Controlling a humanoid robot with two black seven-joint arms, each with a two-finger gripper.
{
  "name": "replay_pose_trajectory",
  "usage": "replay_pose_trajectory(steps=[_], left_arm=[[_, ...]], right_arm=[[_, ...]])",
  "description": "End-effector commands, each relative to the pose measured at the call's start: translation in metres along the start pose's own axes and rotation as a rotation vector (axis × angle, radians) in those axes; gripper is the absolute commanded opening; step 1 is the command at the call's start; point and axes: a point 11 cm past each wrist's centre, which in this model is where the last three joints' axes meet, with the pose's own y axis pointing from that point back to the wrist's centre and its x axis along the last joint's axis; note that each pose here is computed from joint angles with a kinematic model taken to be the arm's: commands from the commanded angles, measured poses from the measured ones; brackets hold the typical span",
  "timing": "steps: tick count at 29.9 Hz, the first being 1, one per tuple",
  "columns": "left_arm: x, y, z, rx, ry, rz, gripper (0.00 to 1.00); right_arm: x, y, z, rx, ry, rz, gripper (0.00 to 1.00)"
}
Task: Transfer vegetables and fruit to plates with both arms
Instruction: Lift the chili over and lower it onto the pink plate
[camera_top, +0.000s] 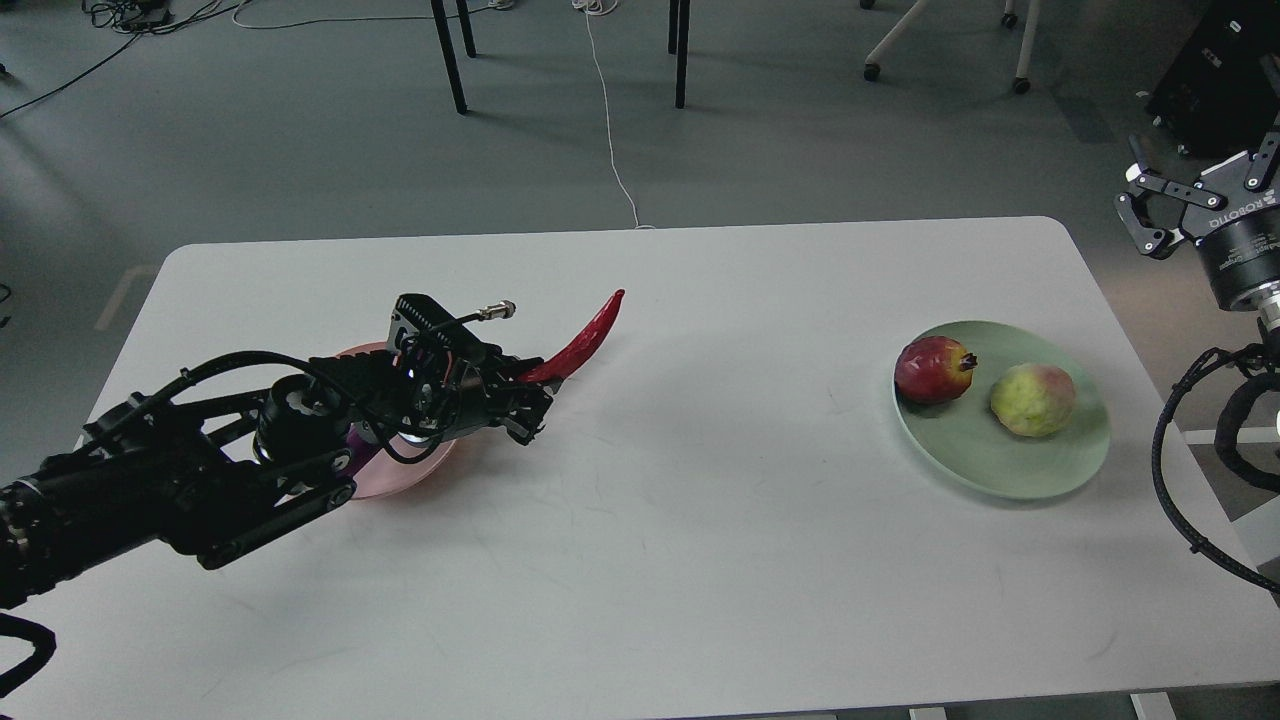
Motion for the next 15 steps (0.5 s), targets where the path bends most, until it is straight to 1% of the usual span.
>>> replay_pose_trajectory(steps=[1,5,8,9,11,15], left_arm=[[0.01,0.051,-0.031,0.05,0.002,0.022,0.16],[-0.005,0.099,-0.078,0.177,-0.016,-0.032,0.18],[-0.02,0.128,-0.1,0.22,-0.014,-0.082,0.18],[-0.026,0.134,-0.102,0.218,-0.01,-0.096,0.18],[-0.049,0.142,-0.1,0.206,0.013,-0.144,0.19],[-0.081,0.143,-0.09,0.191,0.054,-0.201,0.19]], right_arm=[[0.002,0.001,-0.003,0.0,0.002,-0.008,0.98],[0.001,0.001,-0.003,0.0,0.001,-0.009,0.98],[0.0,0.001,0.0,-0.002,-0.003,-0.011,0.98],[0.0,0.001,0.0,-0.003,-0.004,-0.012,0.98],[-0.001,0.001,0.001,-0.004,-0.006,-0.014,0.98],[-0.001,0.001,-0.001,-0.004,-0.003,-0.016,0.98]])
